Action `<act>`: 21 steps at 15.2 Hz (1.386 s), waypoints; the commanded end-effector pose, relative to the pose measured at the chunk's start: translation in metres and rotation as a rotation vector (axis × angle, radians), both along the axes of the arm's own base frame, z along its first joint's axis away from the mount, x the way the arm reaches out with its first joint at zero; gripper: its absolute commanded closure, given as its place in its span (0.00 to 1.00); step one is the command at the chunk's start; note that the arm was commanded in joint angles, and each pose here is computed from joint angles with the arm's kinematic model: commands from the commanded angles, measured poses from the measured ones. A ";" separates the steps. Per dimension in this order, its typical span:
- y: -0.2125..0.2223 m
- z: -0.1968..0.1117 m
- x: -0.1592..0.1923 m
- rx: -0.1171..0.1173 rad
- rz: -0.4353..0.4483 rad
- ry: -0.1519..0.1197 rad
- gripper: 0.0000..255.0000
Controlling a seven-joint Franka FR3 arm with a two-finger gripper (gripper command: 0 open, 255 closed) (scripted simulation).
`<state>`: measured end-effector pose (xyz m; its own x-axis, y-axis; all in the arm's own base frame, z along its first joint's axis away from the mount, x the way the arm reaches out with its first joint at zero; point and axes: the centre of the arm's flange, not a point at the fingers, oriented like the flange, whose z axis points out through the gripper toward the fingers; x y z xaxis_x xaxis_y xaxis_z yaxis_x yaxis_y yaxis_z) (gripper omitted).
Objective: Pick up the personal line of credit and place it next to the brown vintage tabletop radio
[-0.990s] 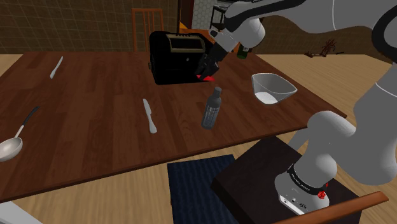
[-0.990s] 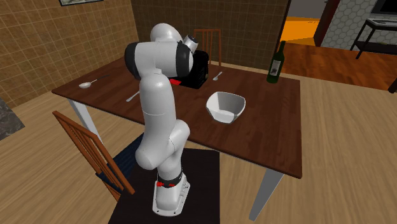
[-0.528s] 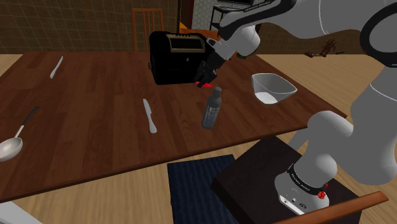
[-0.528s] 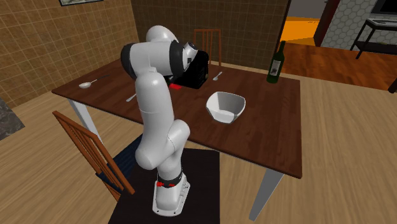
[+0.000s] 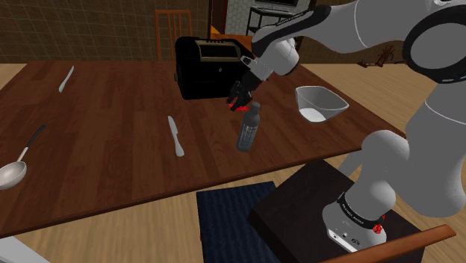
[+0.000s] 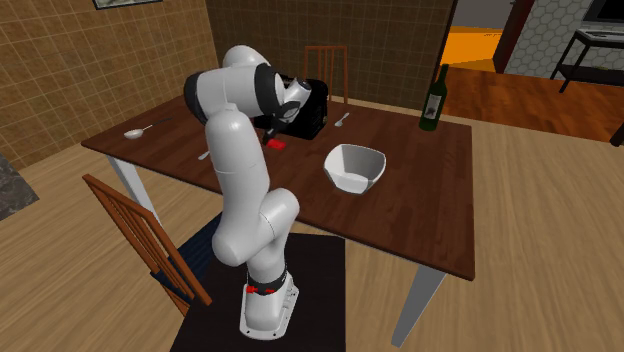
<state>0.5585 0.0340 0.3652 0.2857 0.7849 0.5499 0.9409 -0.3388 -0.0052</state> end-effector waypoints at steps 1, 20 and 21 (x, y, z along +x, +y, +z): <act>0.001 -0.011 -0.001 0.000 0.000 -0.001 1.00; 0.001 -0.042 -0.001 0.000 0.000 0.000 0.00; 0.001 -0.042 -0.001 0.000 0.000 0.000 0.00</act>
